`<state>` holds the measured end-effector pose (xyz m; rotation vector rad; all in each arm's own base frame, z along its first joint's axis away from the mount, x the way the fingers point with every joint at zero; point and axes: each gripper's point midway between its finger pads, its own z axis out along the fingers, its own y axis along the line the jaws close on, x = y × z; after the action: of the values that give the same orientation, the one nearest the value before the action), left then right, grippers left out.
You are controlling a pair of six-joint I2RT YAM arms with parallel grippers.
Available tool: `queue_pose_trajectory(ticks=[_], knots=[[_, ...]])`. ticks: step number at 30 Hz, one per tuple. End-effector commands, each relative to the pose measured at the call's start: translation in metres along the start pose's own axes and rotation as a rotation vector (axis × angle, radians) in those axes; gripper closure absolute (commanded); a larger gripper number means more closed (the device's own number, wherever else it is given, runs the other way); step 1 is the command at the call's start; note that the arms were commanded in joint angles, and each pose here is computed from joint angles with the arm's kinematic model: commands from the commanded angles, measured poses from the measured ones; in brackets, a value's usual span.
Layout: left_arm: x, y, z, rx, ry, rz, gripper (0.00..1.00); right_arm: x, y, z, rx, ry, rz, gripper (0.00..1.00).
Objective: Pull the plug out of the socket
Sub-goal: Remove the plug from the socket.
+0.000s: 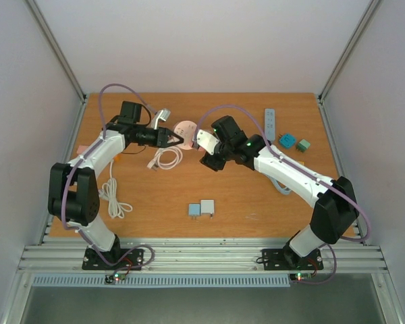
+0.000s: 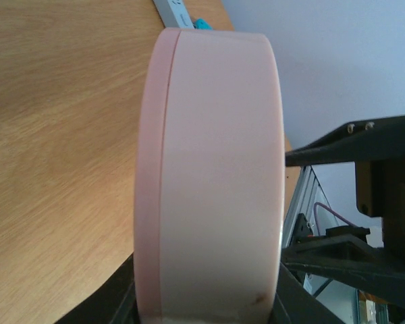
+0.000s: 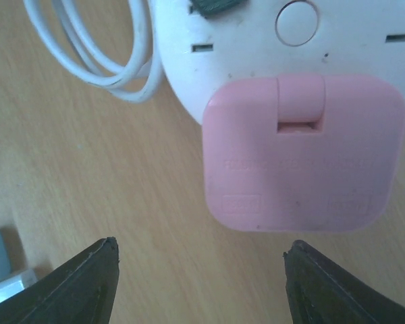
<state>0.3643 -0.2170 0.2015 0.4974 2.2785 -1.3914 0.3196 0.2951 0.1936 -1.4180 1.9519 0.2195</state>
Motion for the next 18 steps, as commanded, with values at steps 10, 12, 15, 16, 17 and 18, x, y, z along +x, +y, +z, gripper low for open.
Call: queue_pose_trajectory(ticks=[10,12,15,16,17,18], knots=[[0.002,-0.020,0.012,0.109,0.035,0.086,1.00,-0.007,-0.020,0.008,0.181,0.010,-0.051,0.29],[0.004,-0.022,0.013,0.117,0.041,0.090,1.00,-0.004,-0.023,0.012,0.199,0.026,-0.054,0.29],[0.006,-0.025,0.014,0.127,0.049,0.101,0.99,-0.003,-0.026,0.014,0.214,0.034,-0.054,0.28],[0.006,-0.026,0.014,0.131,0.050,0.102,0.99,-0.004,-0.026,0.014,0.212,0.035,-0.054,0.28],[0.006,-0.026,0.014,0.135,0.051,0.101,0.99,-0.003,-0.026,0.016,0.211,0.039,-0.053,0.28],[0.006,-0.027,0.014,0.139,0.053,0.101,0.99,-0.002,-0.025,0.017,0.208,0.041,-0.053,0.28]])
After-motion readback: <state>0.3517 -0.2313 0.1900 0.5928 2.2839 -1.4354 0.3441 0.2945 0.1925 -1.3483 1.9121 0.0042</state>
